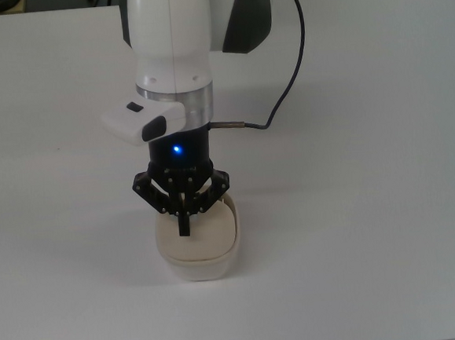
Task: Close the trash can
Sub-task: 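Push the open lid over with the gripper fingertips, swinging it shut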
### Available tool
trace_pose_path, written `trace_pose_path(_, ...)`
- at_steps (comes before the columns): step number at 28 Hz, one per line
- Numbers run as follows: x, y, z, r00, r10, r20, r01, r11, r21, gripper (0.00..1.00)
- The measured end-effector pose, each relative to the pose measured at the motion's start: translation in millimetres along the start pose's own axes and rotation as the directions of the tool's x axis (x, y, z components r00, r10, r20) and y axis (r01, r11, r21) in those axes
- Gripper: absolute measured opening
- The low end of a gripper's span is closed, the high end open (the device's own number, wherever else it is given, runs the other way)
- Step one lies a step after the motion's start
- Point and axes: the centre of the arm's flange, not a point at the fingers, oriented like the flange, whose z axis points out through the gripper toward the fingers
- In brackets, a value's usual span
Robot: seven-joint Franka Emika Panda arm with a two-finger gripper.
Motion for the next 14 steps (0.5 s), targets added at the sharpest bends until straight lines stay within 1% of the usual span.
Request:
trace_pose_path(7,-12.3,1.1,7.0,0.991,-0.068,0.119,0.068,0.998,-0.001,0.01)
trace_pose_path(14,-21.4,5.0,10.5,0.970,-0.133,0.203,0.129,0.991,0.032,0.01)
